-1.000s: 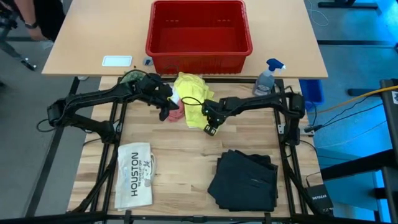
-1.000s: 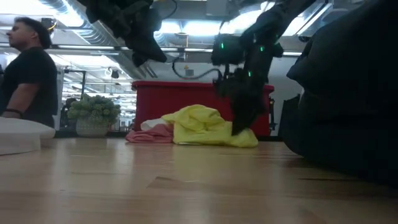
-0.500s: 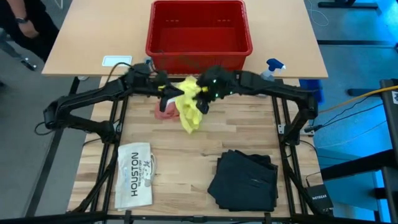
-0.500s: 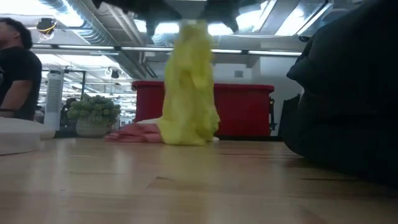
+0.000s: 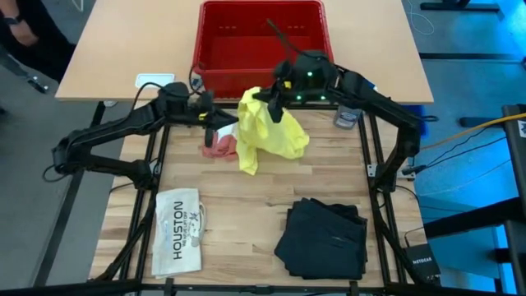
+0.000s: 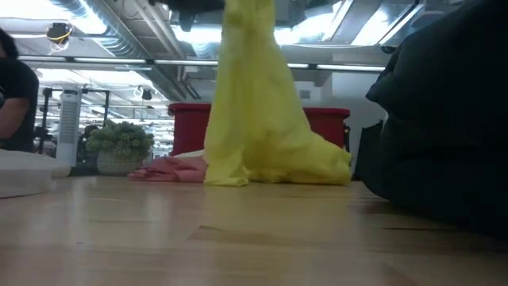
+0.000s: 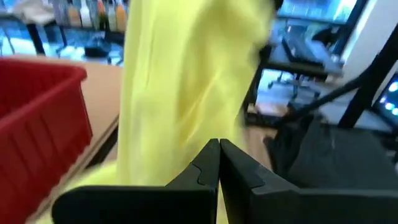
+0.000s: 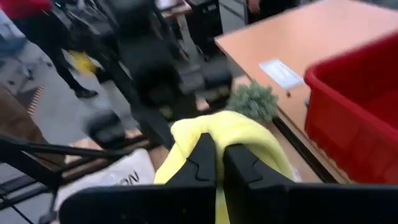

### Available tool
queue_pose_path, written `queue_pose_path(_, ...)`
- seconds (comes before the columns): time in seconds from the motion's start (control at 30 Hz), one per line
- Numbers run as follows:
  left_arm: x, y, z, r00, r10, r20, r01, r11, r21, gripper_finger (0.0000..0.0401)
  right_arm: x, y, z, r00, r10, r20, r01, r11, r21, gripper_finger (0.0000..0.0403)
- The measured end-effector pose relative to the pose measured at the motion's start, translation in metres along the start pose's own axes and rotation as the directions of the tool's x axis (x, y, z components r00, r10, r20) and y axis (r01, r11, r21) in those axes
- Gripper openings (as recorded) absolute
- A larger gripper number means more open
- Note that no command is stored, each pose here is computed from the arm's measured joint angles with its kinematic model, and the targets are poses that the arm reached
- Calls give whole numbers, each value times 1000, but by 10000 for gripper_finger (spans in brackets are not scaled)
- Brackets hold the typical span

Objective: Fold laundry
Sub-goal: Fold the yellow shirt

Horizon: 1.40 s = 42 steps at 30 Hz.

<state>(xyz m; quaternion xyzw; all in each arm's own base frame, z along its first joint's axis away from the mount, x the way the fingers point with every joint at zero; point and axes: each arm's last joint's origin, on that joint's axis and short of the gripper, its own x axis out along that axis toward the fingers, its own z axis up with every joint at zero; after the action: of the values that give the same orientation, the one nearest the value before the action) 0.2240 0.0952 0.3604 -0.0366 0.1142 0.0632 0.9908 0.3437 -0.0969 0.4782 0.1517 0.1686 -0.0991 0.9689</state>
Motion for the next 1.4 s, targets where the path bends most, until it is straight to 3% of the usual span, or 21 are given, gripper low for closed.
queue_pose_path(0.17,7,4,-14,993,46,-112,-47,999,-11,20,-11,-3,11,999,-15,47,15,1000,-2,0)
queue_pose_path(0.3,10,4,-23,981,13,-193,-27,997,-73,71,-14,-18,14,997,-59,44,59,998,15,0)
queue_pose_path(0.43,9,4,-24,980,0,-201,-20,995,-98,125,-15,-38,18,992,-112,59,110,993,36,0)
queue_pose_path(0.57,11,7,-26,971,84,-224,-111,987,-112,166,-16,-56,22,985,-147,85,143,988,53,0)
queue_pose_path(0.8,27,14,-31,904,363,-227,-411,883,-227,191,-23,-78,31,979,-142,146,135,989,53,0)
queue_pose_path(1.0,65,-6,-25,891,451,-40,-452,879,-150,190,-29,-88,39,976,-88,198,85,996,22,0)
queue_pose_path(1.07,75,-16,-21,858,511,43,-503,855,-124,182,-31,-93,38,978,-85,191,86,996,1,0)
queue_pose_path(1.27,104,-40,-29,688,710,149,-712,700,-52,153,-40,-114,38,979,-109,173,124,989,-75,0)
queue_pose_path(1.4,129,-44,-42,676,725,131,-721,688,-85,153,-46,-127,38,978,-126,169,149,980,-135,0)
